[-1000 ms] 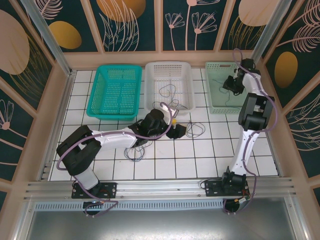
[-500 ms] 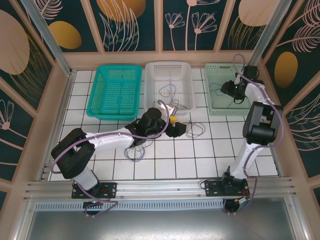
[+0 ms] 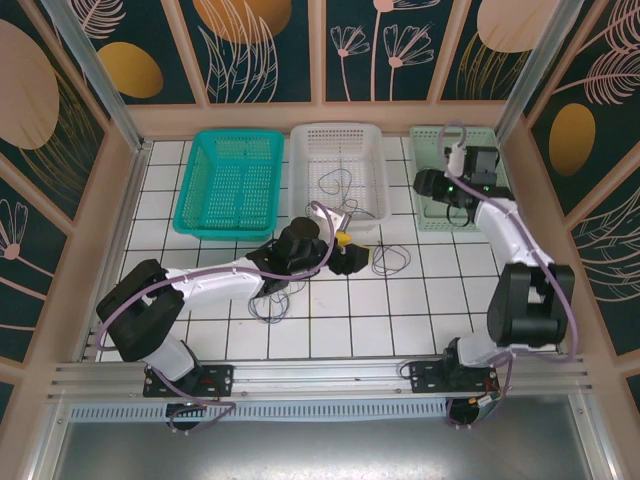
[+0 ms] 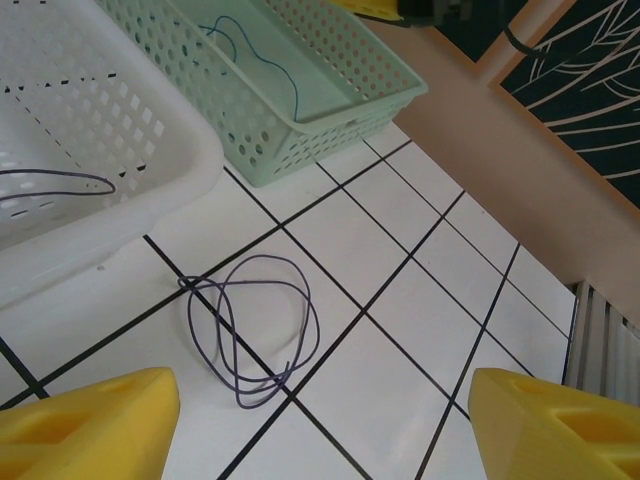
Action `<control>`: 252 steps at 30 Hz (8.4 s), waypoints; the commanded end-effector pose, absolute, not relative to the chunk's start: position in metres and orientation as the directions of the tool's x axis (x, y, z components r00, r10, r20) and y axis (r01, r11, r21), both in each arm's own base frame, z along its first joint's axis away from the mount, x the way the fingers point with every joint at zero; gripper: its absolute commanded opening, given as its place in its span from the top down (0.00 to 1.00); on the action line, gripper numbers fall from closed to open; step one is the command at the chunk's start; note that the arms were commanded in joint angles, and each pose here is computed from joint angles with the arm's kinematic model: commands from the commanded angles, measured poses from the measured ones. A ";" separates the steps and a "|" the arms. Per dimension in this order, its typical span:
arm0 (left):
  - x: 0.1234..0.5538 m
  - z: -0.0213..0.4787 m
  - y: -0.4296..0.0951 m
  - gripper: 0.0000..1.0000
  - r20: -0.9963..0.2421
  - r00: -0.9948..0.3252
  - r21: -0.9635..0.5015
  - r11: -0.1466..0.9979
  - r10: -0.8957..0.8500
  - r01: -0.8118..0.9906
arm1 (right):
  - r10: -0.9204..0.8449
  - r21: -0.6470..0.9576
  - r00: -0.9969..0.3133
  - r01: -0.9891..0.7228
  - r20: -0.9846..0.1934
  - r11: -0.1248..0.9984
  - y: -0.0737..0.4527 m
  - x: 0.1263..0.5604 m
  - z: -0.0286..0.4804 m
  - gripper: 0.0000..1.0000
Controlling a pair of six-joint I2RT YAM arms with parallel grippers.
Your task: Untangle the cables
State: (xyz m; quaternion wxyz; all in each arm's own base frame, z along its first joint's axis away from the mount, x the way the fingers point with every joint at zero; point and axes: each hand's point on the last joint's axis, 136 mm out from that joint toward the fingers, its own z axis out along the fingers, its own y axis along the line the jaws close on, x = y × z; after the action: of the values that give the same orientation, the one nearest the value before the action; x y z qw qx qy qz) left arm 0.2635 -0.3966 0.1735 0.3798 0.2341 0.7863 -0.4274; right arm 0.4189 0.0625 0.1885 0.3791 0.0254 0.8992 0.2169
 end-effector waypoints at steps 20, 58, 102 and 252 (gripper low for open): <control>0.282 0.079 -0.459 0.35 -0.608 -0.780 -0.595 0.565 0.149 0.572 | 0.370 0.524 -0.552 -0.146 -0.747 0.839 0.066 0.361 0.210 0.37; 0.259 0.251 -0.417 1.00 -0.915 -0.403 -0.355 0.469 0.003 0.809 | 0.357 0.523 -0.468 -0.294 -0.808 0.800 0.081 0.327 0.231 0.35; 0.255 0.374 -0.328 0.99 -0.988 -0.085 -0.148 0.656 -0.127 0.740 | 0.194 0.401 -0.387 -0.577 -0.901 0.712 0.158 0.285 0.244 0.25; 0.320 0.215 -0.199 0.02 -0.850 -0.440 -0.459 0.814 -0.287 0.355 | -0.132 0.278 -0.432 -0.754 -0.892 0.595 0.313 0.257 0.223 1.00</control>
State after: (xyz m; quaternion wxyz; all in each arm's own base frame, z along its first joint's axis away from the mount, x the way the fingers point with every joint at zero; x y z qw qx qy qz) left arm 0.3242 -0.1797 0.1977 0.5188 -0.0304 0.8131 -0.2623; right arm 0.2559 0.3236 0.2206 0.4294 -0.2838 0.7758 0.3649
